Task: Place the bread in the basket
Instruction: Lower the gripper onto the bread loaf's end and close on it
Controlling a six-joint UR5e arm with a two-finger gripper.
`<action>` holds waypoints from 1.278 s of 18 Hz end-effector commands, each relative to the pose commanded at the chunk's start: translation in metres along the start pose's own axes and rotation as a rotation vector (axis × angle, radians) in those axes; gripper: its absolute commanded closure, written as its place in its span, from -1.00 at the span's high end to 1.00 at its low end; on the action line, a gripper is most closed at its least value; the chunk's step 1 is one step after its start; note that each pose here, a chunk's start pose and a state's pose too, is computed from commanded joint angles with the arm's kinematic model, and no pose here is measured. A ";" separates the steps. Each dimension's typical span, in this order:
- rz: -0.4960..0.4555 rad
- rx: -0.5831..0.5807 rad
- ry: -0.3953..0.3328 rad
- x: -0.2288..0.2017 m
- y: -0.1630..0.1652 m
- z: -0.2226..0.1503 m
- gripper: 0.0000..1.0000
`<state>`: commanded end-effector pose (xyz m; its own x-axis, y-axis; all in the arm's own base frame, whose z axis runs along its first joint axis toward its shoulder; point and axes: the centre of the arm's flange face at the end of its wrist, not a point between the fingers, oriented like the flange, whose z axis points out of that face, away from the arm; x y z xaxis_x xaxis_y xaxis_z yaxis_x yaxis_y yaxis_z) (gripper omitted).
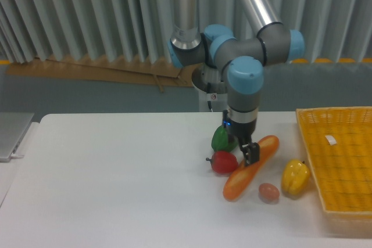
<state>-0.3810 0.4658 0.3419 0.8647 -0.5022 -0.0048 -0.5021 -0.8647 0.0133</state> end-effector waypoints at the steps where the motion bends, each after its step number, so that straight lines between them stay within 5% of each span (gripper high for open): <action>1: -0.003 0.000 -0.008 -0.001 0.002 -0.001 1.00; 9: 0.119 -0.002 0.059 -0.004 -0.018 0.041 1.00; 23: 0.131 -0.010 0.060 -0.015 -0.026 0.067 1.00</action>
<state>-0.3813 0.4953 0.2750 0.7908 -0.6093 0.0574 -0.6111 -0.7913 0.0195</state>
